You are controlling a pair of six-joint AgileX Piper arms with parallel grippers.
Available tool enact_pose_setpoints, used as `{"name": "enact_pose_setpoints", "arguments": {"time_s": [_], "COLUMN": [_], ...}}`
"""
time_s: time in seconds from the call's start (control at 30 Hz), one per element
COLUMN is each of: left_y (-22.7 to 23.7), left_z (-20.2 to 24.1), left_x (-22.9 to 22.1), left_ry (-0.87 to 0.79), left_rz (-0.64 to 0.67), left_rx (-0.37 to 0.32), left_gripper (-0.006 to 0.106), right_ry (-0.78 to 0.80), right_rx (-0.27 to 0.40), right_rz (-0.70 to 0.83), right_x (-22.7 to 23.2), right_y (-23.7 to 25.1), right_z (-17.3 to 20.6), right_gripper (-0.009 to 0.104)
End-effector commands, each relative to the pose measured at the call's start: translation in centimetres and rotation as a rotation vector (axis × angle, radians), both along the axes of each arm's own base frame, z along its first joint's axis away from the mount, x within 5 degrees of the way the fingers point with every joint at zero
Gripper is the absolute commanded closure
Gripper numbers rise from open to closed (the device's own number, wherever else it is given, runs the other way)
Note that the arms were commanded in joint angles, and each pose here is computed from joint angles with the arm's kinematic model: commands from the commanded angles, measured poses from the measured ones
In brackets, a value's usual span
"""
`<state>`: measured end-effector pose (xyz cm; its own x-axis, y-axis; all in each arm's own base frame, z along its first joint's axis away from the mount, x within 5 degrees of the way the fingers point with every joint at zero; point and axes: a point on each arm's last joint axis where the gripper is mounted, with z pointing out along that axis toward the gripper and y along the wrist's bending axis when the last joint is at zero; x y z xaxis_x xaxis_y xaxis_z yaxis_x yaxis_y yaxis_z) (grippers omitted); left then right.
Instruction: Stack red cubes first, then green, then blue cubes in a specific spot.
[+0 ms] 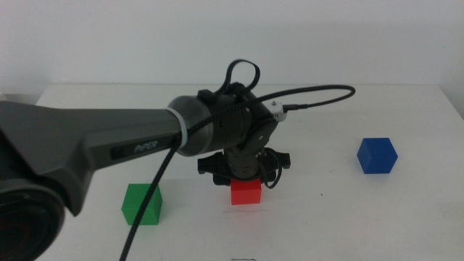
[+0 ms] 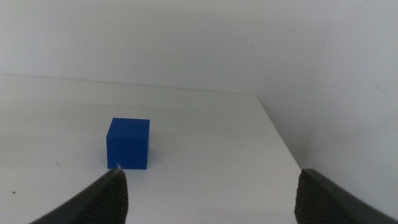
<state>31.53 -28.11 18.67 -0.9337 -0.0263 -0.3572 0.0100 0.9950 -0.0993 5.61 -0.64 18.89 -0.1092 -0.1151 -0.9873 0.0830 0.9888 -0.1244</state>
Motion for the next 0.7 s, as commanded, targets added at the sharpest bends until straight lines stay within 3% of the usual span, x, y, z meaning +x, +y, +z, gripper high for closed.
{"name": "enact_pose_setpoints", "arguments": {"time_s": [0.0,0.67], "left_y": [-0.6,-1.1], "left_z": [2.8,0.9], "left_x": [0.3,0.3], "left_ry": [-0.087,-0.033], "left_rz": [-0.007,0.001], "left_rx": [-0.090,-0.077], "left_gripper": [0.070,0.070], "right_ry": [-0.115,-0.115], "right_rx": [-0.025,-0.025], "right_rz": [0.007,0.007], "right_x": [-0.2,-0.2], "right_y": [0.1,0.1], "right_z": [1.4,1.4], "right_gripper": [0.001,0.001]}}
